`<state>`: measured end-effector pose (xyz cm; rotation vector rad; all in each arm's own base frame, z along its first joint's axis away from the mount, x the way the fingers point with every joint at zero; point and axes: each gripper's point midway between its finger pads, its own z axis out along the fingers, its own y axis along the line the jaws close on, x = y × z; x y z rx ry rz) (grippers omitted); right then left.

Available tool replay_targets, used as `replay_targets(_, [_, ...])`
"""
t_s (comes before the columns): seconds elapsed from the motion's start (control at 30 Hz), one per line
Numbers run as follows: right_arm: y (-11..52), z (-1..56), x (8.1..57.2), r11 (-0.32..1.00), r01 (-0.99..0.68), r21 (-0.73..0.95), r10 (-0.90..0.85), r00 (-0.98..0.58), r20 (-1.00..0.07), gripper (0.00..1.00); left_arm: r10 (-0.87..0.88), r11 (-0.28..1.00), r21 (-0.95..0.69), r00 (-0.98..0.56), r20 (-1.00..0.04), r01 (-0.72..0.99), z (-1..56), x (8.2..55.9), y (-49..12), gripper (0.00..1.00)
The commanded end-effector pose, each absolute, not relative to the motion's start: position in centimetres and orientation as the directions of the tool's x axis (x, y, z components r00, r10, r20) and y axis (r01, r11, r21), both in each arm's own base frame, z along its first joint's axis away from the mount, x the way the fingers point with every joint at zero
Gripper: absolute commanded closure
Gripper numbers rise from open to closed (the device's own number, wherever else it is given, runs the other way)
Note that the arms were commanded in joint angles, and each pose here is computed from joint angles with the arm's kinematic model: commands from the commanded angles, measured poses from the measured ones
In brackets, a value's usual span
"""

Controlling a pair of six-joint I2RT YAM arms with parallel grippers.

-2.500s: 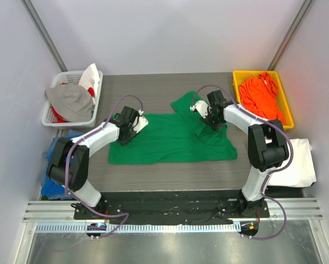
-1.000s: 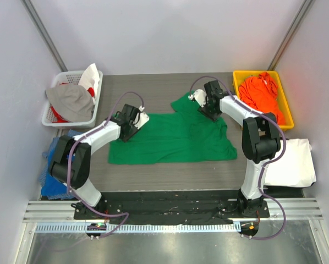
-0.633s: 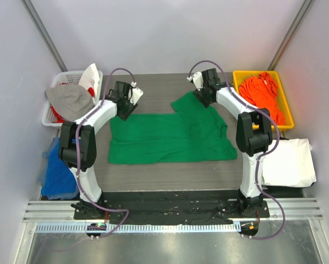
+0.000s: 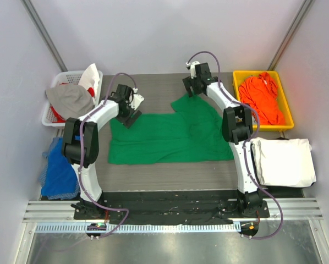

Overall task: Fold and stack the t-shirts
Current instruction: Fold the tshirt

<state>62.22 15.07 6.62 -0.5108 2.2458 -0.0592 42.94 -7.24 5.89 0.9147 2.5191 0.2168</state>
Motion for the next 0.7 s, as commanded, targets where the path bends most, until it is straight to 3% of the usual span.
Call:
replay_targets(0.0, [16.2, 9.2, 64.4, 0.949, -0.290, -0.127, -0.270, -0.532, -0.803, 0.14, 0.634, 0.773, 0.313, -0.665, -0.394, 0.552, 7.4, 44.4, -7.3, 0.18])
replay_targets(0.27, [15.8, 8.2, 64.6, 0.959, -0.272, -0.082, -0.224, -0.547, -0.806, 0.28, 0.645, 0.764, 0.322, -0.668, -0.371, 0.559, 7.5, 44.3, -6.9, 0.18])
replay_targets(0.37, [15.9, 7.8, 64.5, 0.958, -0.277, -0.075, -0.223, -0.551, -0.804, 0.40, 0.648, 0.762, 0.328, -0.669, -0.364, 0.559, 7.4, 44.2, -6.8, 0.18])
replay_targets(0.4, [15.9, 7.7, 64.6, 0.958, -0.279, -0.069, -0.219, -0.552, -0.805, 0.52, 0.647, 0.763, 0.328, -0.670, -0.365, 0.558, 7.5, 44.2, -6.8, 0.18])
replay_targets(0.5, [16.1, 7.3, 64.6, 0.959, -0.278, -0.062, -0.214, -0.558, -0.802, 0.64, 0.649, 0.760, 0.332, -0.670, -0.359, 0.559, 7.5, 44.1, -6.6, 0.18])
replay_targets(0.67, [16.4, 6.2, 64.1, 0.956, -0.293, -0.031, -0.203, -0.579, -0.790, 0.62, 0.650, 0.759, 0.336, -0.669, -0.361, 0.557, 7.7, 44.0, -6.5, 0.19])
